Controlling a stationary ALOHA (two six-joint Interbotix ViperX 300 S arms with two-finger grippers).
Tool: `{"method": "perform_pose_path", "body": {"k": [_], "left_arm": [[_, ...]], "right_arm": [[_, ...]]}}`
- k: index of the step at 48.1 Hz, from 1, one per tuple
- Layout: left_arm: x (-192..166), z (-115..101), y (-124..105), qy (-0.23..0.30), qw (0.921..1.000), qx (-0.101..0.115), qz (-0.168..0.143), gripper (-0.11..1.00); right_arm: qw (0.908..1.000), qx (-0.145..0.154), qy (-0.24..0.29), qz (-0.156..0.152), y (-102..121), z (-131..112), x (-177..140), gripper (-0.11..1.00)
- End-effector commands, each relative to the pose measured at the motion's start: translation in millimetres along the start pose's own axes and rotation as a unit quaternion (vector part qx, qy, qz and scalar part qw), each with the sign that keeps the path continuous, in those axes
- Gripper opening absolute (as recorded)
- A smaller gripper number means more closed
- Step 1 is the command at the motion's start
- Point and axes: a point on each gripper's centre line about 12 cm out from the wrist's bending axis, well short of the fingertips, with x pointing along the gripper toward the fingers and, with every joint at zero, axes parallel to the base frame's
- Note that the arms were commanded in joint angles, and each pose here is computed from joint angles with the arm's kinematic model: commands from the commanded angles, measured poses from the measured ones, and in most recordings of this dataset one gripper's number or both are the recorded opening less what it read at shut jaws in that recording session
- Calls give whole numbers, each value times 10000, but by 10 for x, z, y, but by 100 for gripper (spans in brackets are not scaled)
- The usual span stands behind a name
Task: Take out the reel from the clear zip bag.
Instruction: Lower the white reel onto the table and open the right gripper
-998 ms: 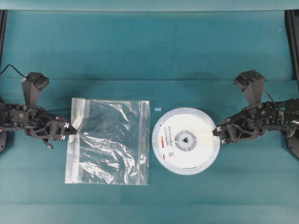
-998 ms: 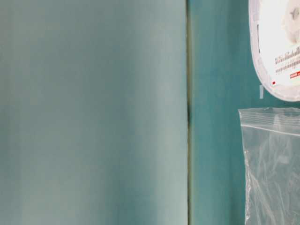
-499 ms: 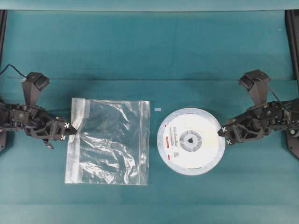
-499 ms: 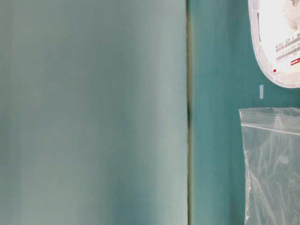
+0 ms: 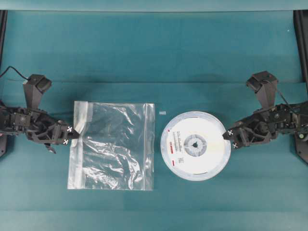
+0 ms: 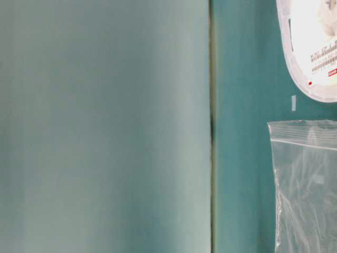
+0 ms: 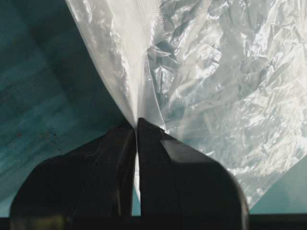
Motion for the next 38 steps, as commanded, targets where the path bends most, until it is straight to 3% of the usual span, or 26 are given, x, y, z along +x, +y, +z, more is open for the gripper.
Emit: {"method": "perform_pose_path", "body": {"k": [1, 9, 14, 30, 35, 38], "left_arm": [[4, 24, -57, -35, 9999, 17, -93, -1], [2, 25, -60, -38, 9999, 10, -100, -1], [2, 25, -60, -38, 9999, 10, -100, -1], [-33, 74, -54, -140, 9998, -50, -151, 2], [-46, 77, -50, -148, 9998, -55, -156, 9], [-50, 79, -56, -154, 9997, -54, -171, 20]], "right_arm": [[9999, 20, -63, 155, 73, 22, -17, 25], [9999, -47, -49, 154, 98, 27, -16, 74], [9999, -70, -20, 109, 95, 23, -11, 93], [9997, -79, -66, 222, 138, 40, -53, 94], [9994, -88, -112, 311, 164, 55, -87, 94], [9993, -83, -127, 338, 168, 61, -103, 94]]}}
